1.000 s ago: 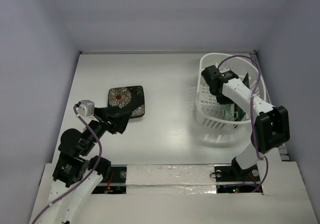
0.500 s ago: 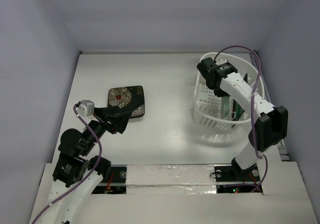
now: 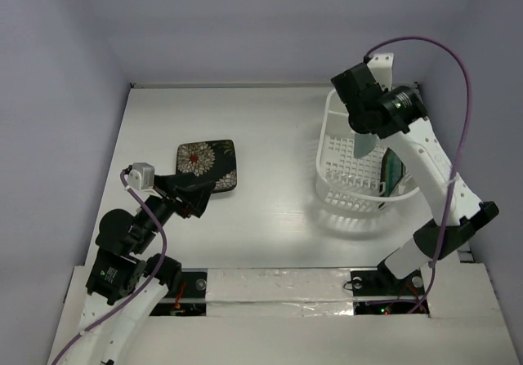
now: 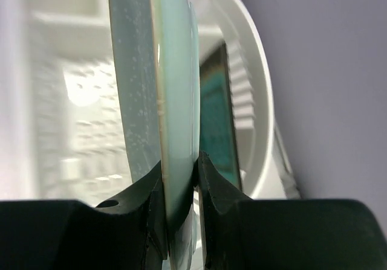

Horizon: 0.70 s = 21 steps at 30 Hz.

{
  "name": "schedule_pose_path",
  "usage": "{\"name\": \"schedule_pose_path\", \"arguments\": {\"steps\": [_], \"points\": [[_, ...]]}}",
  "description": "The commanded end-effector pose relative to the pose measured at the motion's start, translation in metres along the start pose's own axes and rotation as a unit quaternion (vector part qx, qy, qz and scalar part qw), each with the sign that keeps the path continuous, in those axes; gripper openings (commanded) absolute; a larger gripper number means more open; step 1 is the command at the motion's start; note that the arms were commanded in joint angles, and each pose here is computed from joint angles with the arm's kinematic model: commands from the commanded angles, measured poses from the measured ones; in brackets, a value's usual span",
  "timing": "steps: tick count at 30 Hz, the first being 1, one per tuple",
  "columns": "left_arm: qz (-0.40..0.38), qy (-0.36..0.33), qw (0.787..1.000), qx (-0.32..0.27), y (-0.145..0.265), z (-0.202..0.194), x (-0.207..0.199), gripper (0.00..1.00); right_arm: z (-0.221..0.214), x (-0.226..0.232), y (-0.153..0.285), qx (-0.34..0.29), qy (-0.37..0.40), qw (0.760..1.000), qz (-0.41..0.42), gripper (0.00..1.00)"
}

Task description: Unload the plates from the dish rack

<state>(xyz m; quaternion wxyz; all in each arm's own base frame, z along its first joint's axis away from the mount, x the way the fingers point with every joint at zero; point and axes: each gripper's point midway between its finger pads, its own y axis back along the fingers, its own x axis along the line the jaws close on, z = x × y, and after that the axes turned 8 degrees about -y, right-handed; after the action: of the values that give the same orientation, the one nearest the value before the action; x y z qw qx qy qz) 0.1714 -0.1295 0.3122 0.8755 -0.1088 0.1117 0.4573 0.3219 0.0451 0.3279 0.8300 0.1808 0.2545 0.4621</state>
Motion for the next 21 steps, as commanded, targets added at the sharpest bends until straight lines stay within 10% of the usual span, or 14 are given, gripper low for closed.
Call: {"name": "schedule_pose_path", "arguments": {"steps": [1,7,21], "points": [[-0.008,-0.005,1.0,-0.021,0.0,0.015,-0.006,0.71,0.055,-0.018,0.063,-0.106,-0.079,0.99,0.047,0.0],[-0.003,-0.003,1.0,-0.024,0.0,0.016,-0.004,0.7,0.081,0.038,0.1,-0.155,-0.101,0.974,0.13,0.0],[0.014,-0.001,1.0,-0.016,-0.005,0.013,0.004,0.7,-0.024,0.238,0.147,-0.04,-0.198,0.857,0.474,0.0]]}}
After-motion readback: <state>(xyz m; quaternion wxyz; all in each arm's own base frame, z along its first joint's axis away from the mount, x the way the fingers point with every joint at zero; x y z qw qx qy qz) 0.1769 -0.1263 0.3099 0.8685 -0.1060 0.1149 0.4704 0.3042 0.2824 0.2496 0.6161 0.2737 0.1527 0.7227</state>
